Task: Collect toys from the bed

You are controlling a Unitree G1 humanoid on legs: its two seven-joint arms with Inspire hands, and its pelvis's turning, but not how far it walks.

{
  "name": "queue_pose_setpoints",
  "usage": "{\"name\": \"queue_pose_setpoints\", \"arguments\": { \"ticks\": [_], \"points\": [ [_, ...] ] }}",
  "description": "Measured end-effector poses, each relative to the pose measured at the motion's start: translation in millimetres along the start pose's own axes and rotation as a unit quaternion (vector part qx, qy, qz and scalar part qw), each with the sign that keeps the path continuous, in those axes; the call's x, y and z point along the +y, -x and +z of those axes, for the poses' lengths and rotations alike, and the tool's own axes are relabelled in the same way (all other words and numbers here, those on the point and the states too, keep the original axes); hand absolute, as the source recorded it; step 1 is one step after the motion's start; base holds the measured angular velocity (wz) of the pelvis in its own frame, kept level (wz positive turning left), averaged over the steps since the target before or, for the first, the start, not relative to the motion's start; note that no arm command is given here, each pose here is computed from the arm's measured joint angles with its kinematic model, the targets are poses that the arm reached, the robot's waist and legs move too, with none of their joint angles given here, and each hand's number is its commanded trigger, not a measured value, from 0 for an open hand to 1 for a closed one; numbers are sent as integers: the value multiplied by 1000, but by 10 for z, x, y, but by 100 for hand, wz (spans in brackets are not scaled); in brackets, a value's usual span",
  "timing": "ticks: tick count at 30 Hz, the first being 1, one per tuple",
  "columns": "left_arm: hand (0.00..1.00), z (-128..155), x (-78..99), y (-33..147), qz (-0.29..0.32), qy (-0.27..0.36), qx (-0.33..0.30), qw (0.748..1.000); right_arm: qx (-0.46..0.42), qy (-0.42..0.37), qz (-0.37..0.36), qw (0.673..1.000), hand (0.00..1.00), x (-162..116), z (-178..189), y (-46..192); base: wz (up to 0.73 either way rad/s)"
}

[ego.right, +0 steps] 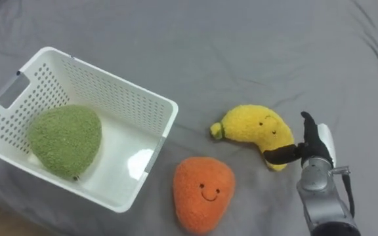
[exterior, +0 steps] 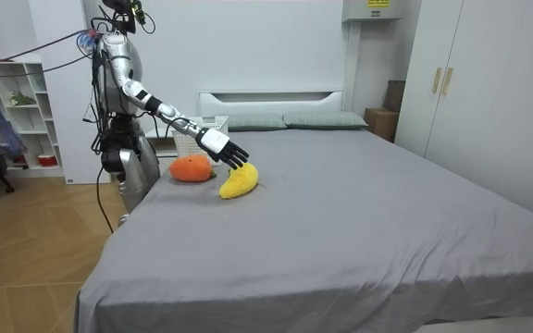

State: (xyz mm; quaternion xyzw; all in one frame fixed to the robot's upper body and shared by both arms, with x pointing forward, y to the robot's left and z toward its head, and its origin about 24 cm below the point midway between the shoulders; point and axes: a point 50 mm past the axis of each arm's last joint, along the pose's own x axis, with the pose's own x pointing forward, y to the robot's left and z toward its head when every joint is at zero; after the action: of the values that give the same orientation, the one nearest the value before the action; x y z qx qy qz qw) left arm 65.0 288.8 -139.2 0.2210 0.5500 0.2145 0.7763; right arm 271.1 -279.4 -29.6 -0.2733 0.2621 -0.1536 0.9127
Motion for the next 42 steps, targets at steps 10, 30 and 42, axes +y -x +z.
{"name": "queue_pose_setpoints", "arguments": {
  "ticks": [10,30,42],
  "points": [
    [0,204,-107,-16,-17,18,-22,999,49,-6,-2,999,0,-30,-106,-90,9],
    [0,300,-153,-23,-26,14,-40,999,53,19,-40,998,0,-194,23,-211,3],
    [0,451,-252,-14,-48,-10,-67,997,36,34,-54,997,100,-294,193,-273,0]
  ]
}}
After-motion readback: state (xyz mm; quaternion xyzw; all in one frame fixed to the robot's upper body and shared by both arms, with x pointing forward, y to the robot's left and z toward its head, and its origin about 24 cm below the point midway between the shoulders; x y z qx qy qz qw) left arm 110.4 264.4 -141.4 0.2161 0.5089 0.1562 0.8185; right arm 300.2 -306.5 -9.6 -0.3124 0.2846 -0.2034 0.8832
